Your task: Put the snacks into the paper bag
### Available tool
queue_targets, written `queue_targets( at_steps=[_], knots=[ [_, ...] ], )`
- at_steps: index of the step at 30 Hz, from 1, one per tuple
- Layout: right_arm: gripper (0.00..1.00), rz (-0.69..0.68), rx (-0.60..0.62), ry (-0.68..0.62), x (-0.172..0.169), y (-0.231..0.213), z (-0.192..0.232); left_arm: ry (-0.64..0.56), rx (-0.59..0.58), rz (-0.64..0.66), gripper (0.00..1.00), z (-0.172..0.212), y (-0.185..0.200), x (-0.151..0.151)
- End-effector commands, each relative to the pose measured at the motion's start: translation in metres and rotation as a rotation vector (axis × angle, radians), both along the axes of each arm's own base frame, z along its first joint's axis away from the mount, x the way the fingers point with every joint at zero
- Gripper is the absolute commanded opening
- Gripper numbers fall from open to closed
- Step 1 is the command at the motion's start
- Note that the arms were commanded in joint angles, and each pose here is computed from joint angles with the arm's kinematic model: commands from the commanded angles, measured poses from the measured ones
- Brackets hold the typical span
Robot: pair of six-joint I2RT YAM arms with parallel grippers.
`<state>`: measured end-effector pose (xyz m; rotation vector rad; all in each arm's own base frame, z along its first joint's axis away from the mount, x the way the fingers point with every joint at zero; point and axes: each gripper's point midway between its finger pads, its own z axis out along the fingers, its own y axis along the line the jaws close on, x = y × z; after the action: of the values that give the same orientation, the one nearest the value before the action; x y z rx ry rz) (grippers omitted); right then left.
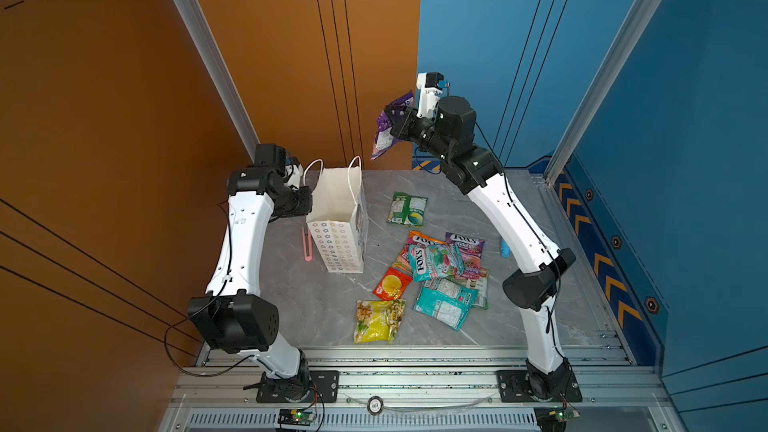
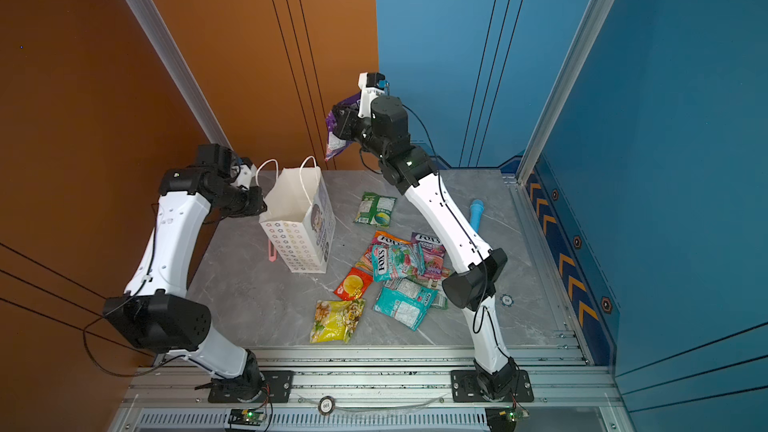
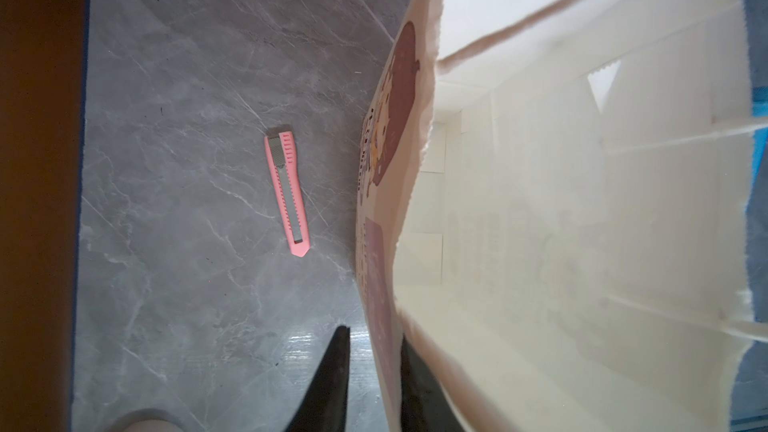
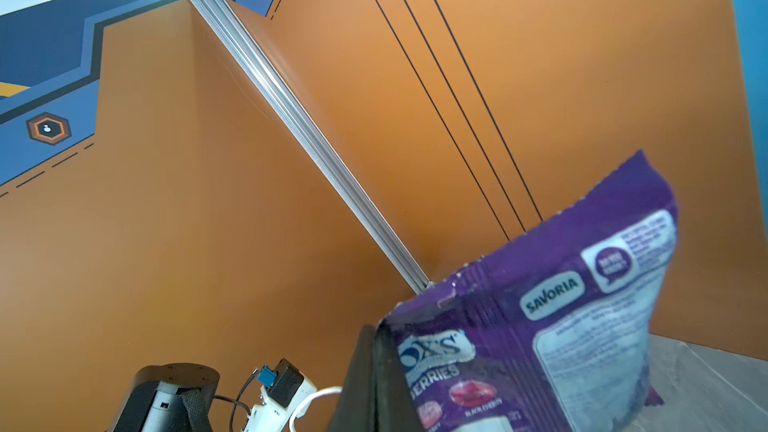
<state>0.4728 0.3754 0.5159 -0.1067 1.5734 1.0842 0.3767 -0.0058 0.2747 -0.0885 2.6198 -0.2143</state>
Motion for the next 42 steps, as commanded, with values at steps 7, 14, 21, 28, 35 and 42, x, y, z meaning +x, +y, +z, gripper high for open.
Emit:
queue_targets(
  at_steps=[7,14,21,28,35,42],
  knots=[
    [0.00,-0.027,0.281,-0.182,0.005,0.018,0.047,-0.001,-0.029,-0.030,0.05,0.006,-0.014,-0.001],
    [0.00,-0.068,0.307,-0.224,0.010,0.017,0.050,-0.021,-0.057,-0.057,0.00,0.013,-0.021,-0.001],
    [0.00,-0.012,0.290,-0.224,0.006,0.027,0.045,-0.014,-0.073,-0.079,0.00,0.012,-0.029,0.000],
    [0.00,0.170,0.200,-0.197,-0.032,0.065,0.037,-0.010,-0.079,-0.069,0.00,0.011,-0.030,-0.001],
    [0.00,0.325,0.110,-0.196,-0.071,0.085,0.034,-0.001,-0.089,-0.058,0.00,0.009,-0.030,0.000],
    [0.00,0.417,0.055,-0.142,-0.090,0.095,0.021,0.000,-0.106,-0.046,0.00,0.010,-0.031,0.001]
  ],
)
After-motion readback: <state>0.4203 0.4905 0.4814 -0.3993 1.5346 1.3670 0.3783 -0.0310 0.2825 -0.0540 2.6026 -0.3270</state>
